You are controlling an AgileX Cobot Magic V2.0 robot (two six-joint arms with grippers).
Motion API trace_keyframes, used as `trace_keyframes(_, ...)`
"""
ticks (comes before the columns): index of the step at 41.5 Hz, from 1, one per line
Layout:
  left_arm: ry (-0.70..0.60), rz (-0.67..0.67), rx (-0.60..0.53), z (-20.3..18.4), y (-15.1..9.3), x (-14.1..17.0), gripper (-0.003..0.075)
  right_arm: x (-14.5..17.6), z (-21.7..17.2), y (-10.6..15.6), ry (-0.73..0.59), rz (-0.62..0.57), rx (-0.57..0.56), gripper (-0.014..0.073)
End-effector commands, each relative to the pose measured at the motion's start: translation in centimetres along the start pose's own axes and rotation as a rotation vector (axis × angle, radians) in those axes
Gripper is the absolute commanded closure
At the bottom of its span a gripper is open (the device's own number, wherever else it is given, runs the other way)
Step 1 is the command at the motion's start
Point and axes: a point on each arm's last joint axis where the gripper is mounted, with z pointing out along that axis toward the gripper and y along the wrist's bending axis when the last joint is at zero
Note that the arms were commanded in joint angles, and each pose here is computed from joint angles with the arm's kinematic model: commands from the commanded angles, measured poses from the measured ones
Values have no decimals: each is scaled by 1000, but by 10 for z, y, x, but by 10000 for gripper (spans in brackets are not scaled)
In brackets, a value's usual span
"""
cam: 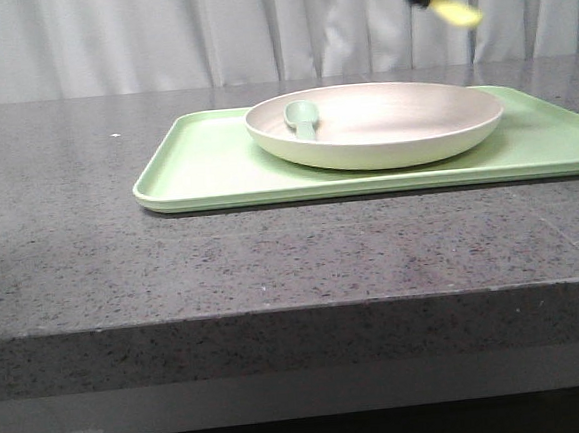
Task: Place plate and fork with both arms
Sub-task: 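Lift the yellow fork and lower it onto the tray beside the plate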
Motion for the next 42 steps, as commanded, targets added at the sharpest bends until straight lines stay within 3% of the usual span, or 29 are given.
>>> trace_keyframes(1,-85,-9,1,-8,-2,-10,308,11,-54,-17,-21,6,21,556)
trace_keyframes(6,-85,-9,1,-8,-2,-10,308,22,-66,-39,-15,28,53,556)
trace_keyframes(16,-85,-11,1,-8,-2,-10,308,45,-36,-81,93,79,114,556)
trace_keyframes(42,-85,-11,1,-8,-2,-10,308,52,54,-87,157,124,50,556)
